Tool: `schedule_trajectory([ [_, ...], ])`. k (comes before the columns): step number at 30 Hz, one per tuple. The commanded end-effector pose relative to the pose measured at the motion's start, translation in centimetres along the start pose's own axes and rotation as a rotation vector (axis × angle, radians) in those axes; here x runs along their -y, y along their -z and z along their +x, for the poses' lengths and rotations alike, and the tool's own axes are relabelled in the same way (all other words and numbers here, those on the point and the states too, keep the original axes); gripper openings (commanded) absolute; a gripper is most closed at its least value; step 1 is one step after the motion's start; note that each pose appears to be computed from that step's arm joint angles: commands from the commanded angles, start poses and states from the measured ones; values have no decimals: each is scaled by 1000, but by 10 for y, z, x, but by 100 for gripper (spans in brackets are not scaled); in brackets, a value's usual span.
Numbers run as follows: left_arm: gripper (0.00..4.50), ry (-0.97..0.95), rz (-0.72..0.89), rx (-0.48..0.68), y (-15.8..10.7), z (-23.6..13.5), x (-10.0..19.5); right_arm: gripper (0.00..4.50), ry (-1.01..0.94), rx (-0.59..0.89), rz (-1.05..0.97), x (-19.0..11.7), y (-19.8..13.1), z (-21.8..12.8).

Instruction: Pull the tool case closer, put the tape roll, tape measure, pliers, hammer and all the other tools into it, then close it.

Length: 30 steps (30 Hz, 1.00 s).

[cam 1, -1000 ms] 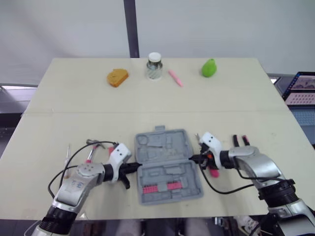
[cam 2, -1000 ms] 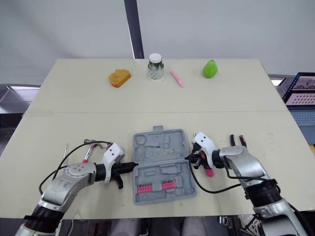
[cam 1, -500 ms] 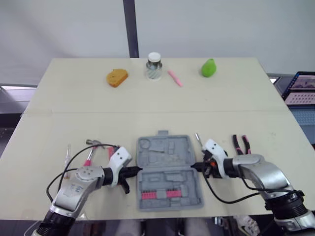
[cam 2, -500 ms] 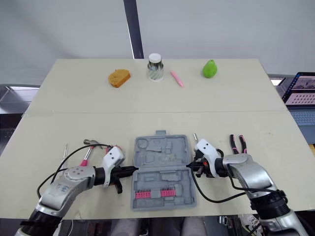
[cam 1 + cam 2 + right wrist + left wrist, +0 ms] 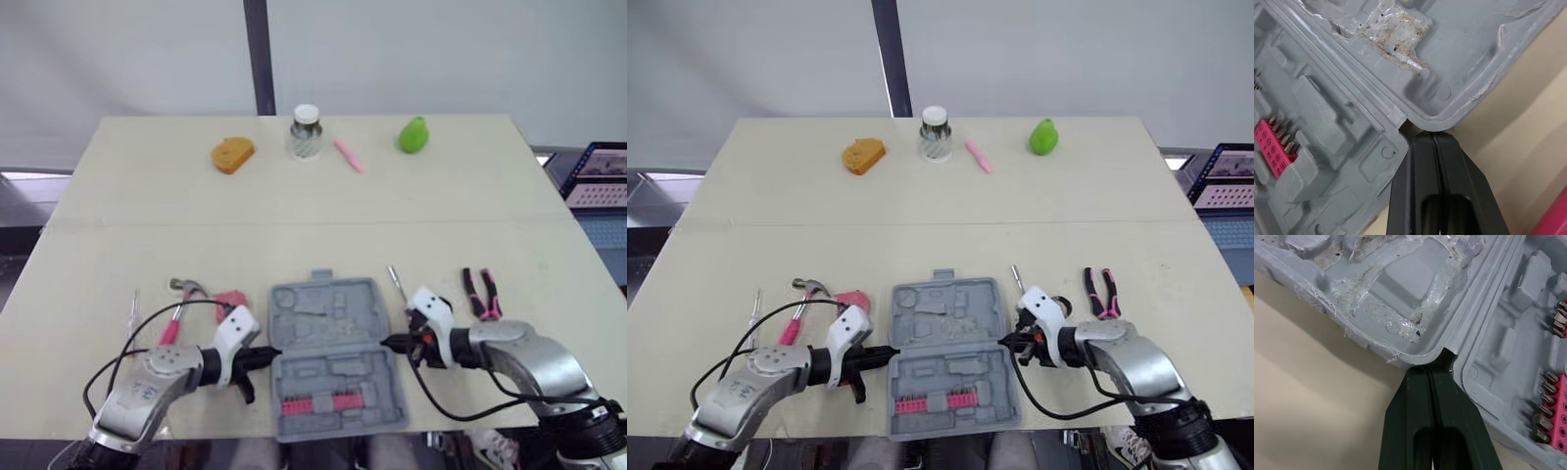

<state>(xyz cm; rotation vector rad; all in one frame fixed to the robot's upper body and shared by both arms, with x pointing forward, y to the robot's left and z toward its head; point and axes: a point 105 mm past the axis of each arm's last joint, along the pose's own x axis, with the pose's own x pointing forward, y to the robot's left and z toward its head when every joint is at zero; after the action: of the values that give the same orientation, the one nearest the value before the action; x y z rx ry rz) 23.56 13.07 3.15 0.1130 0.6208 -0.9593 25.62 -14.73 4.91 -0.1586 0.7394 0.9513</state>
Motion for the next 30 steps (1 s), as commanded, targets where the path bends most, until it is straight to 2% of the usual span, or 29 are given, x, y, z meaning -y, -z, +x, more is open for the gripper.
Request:
schedule_trajectory([
  [1,0,23,-2,10,-1,1,7,1,-8,34,-18,-8,-7,-6],
  [16,0,32,-3,3,1,1,8,1,13,23,16,-15,3,-15],
  [30,0,59,-30,-22,9,-5,22,1,-13,10,26,-26,6,-15],
])
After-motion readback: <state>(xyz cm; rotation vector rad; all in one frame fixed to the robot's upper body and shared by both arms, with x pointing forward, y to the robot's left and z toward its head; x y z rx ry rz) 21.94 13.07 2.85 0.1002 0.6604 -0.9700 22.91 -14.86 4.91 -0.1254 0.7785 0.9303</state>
